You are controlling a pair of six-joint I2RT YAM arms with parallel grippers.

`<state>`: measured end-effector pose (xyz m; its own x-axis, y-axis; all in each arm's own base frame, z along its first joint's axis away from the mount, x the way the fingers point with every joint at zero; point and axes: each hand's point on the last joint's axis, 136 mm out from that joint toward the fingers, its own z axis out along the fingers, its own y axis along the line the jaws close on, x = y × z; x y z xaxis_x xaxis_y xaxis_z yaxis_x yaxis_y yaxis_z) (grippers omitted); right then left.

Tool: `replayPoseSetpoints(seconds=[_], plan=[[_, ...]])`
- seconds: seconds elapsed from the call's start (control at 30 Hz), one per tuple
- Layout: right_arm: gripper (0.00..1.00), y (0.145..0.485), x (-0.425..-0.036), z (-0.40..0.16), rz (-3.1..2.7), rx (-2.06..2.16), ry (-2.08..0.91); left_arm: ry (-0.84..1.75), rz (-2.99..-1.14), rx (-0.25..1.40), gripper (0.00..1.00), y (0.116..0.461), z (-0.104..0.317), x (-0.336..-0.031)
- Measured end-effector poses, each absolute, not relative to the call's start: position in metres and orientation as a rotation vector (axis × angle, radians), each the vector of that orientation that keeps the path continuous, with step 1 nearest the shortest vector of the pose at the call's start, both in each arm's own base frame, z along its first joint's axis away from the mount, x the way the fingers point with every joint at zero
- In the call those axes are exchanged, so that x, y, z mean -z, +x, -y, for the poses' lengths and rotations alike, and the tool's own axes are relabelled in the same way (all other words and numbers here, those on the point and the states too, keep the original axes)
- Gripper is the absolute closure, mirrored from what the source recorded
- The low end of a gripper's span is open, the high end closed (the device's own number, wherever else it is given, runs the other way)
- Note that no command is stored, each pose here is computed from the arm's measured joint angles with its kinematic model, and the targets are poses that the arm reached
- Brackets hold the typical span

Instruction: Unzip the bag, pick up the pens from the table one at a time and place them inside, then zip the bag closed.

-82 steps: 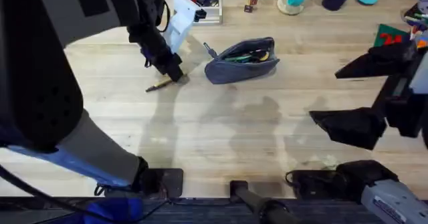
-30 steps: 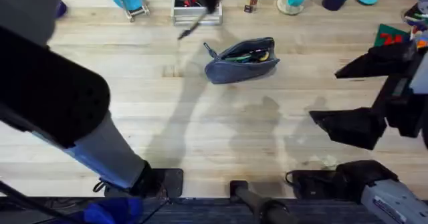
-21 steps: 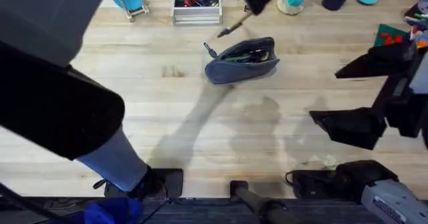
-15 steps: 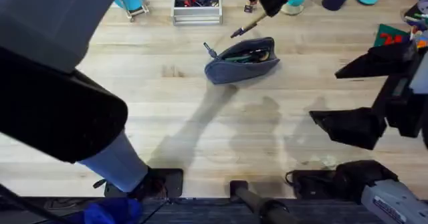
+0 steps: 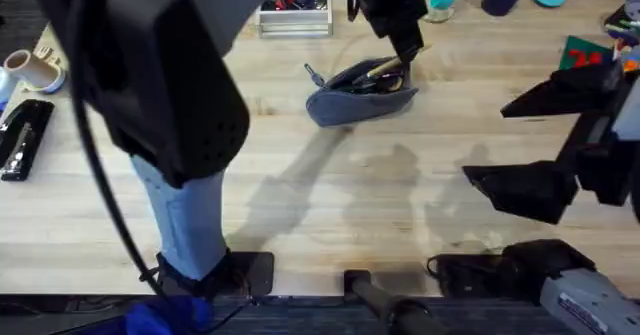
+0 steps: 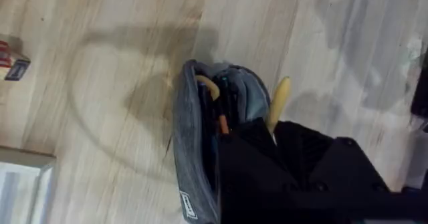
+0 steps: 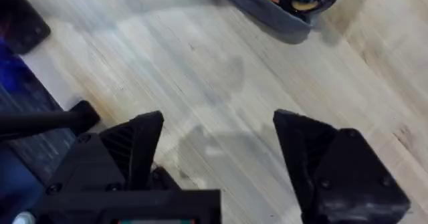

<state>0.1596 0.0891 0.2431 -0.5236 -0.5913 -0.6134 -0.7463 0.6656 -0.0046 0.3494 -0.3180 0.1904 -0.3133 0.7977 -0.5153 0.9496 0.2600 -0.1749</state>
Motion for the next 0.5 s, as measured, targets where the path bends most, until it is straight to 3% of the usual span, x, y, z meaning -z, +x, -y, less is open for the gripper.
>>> replayPoseSetpoints(seconds=[0.2,0.5], plan=[[0.004,0.16,-0.243,-0.089,-2.294,-0.347,-1.03,1.633,-2.276,0.649,0.958,0.351,0.316,-0.165],[0.004,0.16,-0.243,-0.089,-2.294,-0.347,-1.03,1.68,-2.376,0.505,0.958,0.351,0.294,-0.146]])
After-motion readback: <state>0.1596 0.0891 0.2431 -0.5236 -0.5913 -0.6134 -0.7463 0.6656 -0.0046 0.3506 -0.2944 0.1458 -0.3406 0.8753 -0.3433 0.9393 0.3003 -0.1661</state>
